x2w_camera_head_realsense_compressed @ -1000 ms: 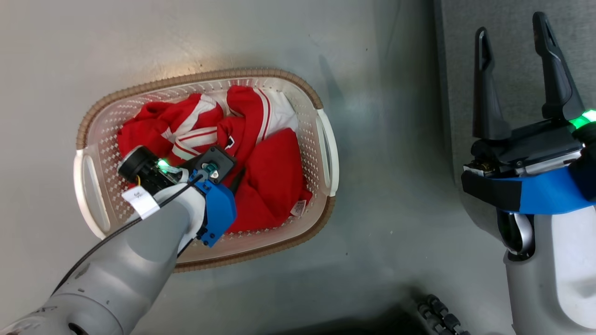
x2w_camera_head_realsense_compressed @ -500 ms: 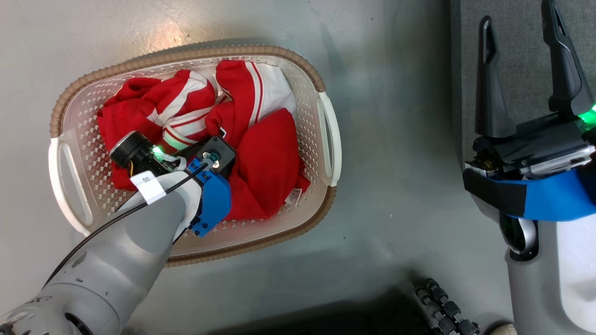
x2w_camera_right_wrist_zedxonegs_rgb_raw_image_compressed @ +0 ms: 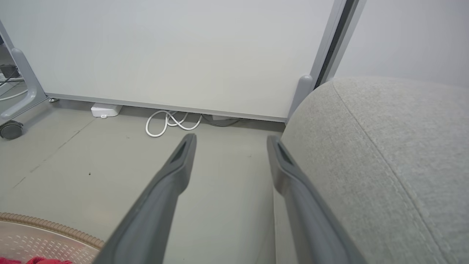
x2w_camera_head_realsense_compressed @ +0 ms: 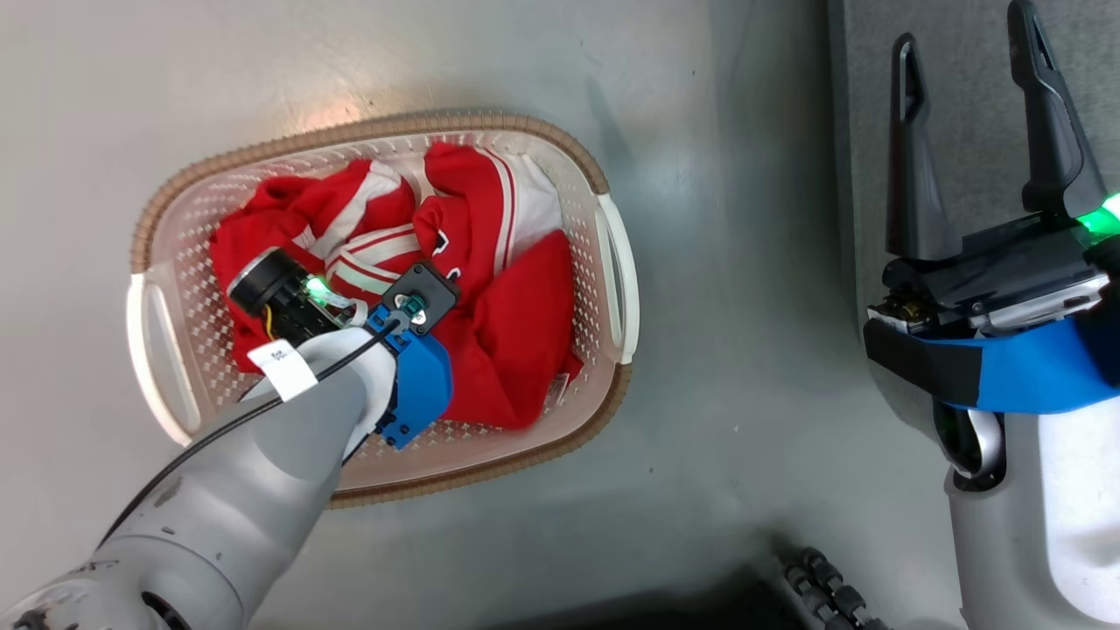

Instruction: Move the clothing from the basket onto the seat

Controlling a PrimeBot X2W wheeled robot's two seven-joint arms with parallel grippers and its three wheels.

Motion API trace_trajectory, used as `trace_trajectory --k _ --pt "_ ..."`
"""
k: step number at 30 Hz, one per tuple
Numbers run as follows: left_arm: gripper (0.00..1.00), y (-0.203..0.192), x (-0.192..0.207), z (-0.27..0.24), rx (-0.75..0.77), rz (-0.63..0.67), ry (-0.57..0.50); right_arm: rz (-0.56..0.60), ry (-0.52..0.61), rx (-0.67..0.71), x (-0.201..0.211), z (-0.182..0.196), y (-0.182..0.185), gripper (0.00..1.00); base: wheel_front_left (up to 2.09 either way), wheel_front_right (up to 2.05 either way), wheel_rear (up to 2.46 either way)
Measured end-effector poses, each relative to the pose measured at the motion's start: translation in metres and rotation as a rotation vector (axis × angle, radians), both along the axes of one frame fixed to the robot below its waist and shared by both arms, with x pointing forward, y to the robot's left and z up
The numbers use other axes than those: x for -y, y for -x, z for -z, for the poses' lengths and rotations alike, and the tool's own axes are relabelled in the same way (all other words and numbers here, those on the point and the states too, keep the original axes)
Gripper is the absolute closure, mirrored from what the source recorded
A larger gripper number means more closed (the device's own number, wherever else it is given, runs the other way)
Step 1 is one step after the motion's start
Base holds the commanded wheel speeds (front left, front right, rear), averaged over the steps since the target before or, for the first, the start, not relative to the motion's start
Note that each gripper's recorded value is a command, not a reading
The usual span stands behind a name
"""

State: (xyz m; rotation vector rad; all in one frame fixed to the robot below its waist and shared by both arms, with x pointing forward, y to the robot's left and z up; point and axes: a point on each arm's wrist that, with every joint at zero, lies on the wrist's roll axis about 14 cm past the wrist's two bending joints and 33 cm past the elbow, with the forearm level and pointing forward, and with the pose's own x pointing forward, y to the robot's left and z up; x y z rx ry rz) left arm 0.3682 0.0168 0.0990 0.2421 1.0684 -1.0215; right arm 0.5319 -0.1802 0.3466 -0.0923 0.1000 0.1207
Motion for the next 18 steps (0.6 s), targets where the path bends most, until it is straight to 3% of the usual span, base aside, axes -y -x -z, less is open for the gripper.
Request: trace_trajectory --k 18 --pt "1.00 -0.064 0.025 -0.145 0.264 -0.233 0.225 -0.022 -0.044 0.137 -0.014 -0.098 0.023 0.00 0.00 0.00 0.00"
